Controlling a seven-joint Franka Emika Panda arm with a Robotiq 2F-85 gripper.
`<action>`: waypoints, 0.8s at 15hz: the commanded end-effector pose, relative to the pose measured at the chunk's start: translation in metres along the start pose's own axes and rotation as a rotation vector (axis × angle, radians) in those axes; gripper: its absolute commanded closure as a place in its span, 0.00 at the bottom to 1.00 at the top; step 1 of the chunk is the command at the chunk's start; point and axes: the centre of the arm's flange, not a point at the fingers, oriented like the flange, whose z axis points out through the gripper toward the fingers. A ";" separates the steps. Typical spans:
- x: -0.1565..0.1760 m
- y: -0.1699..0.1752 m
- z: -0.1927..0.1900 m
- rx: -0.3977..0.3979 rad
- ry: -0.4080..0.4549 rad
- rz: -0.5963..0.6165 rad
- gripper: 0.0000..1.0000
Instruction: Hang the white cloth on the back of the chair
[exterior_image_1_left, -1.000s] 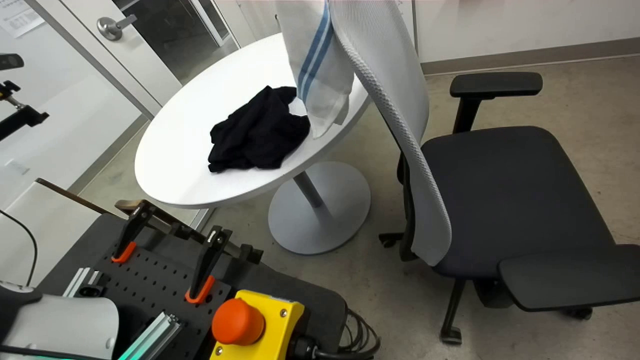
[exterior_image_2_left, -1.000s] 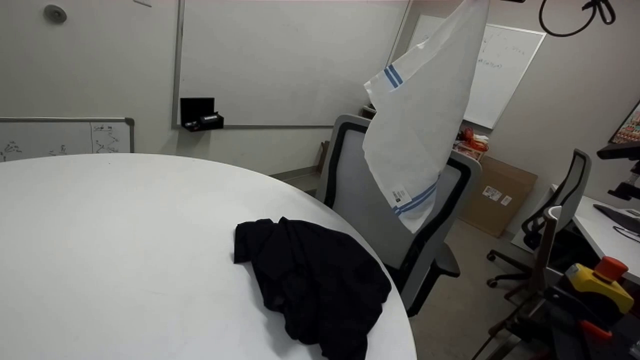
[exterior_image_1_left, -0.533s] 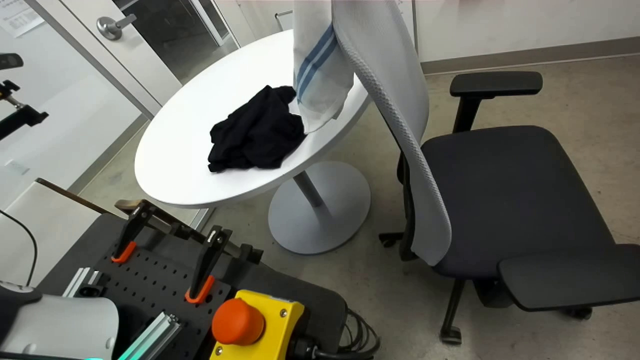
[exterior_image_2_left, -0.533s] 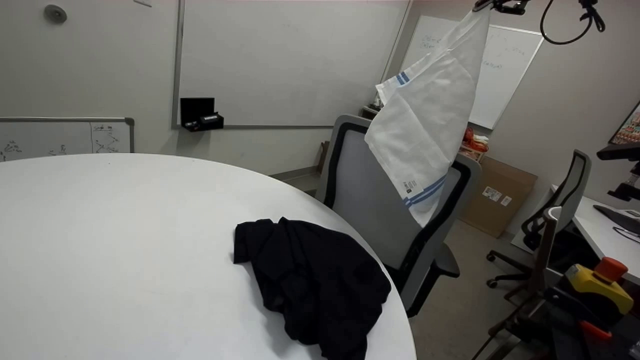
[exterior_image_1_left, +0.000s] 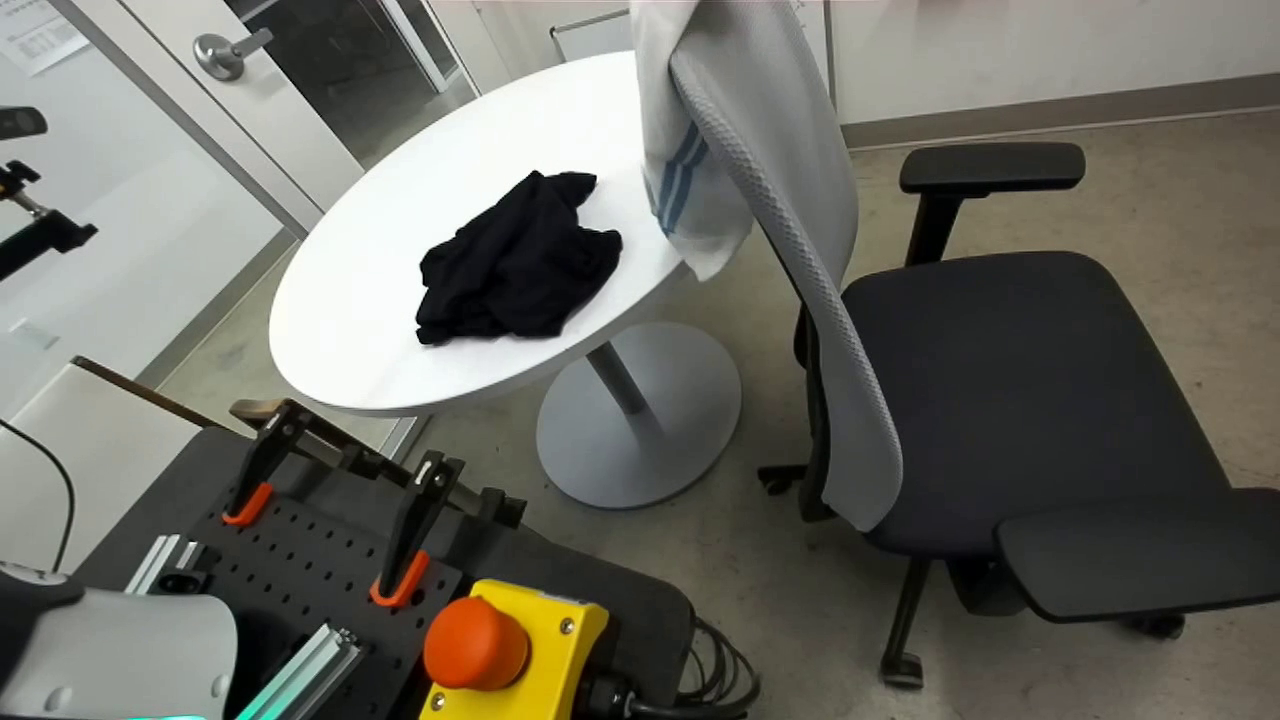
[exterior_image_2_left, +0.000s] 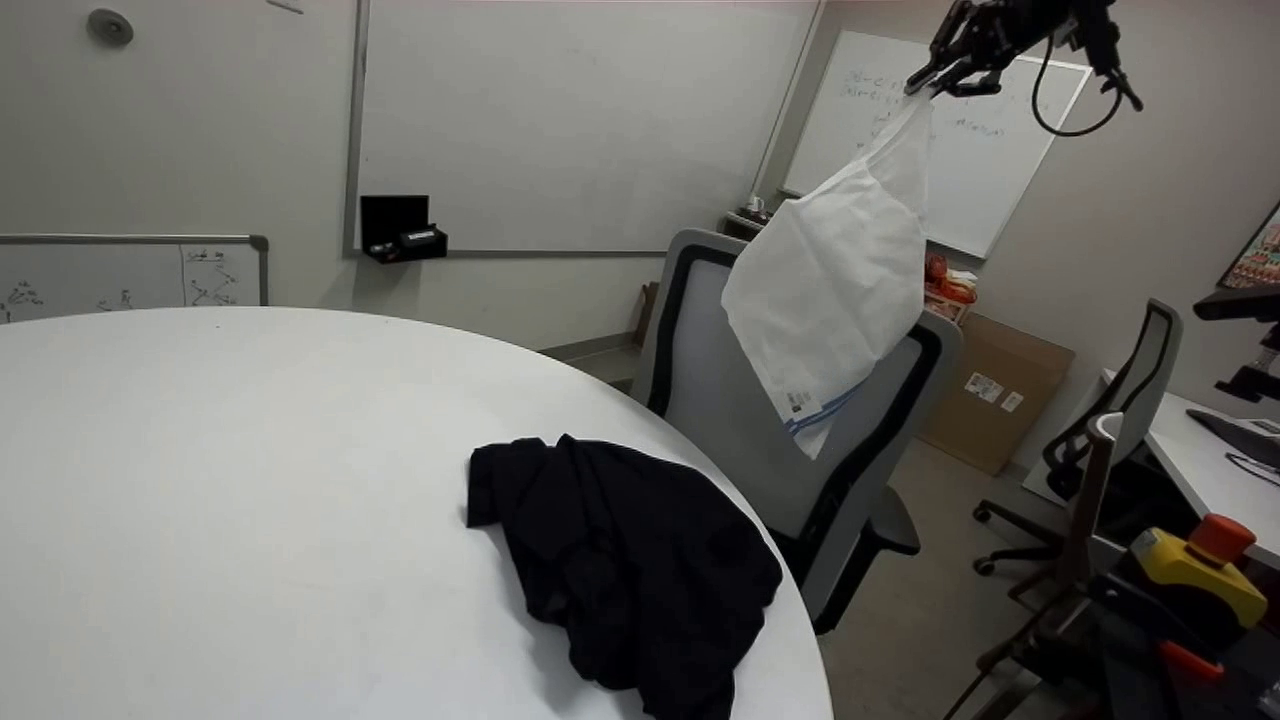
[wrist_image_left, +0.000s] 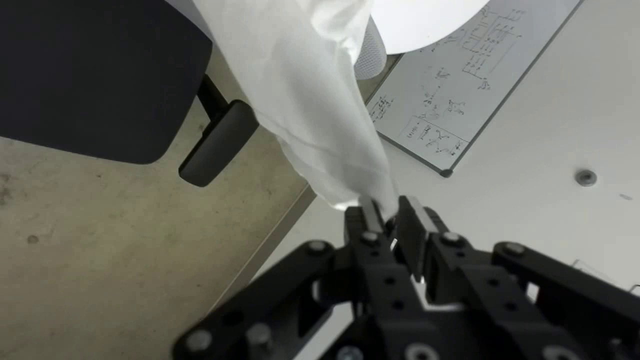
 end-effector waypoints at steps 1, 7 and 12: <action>0.030 0.001 0.041 -0.010 -0.073 0.050 0.51; 0.034 -0.002 0.071 -0.015 -0.125 0.076 0.05; -0.006 -0.037 0.062 0.048 -0.338 -0.020 0.00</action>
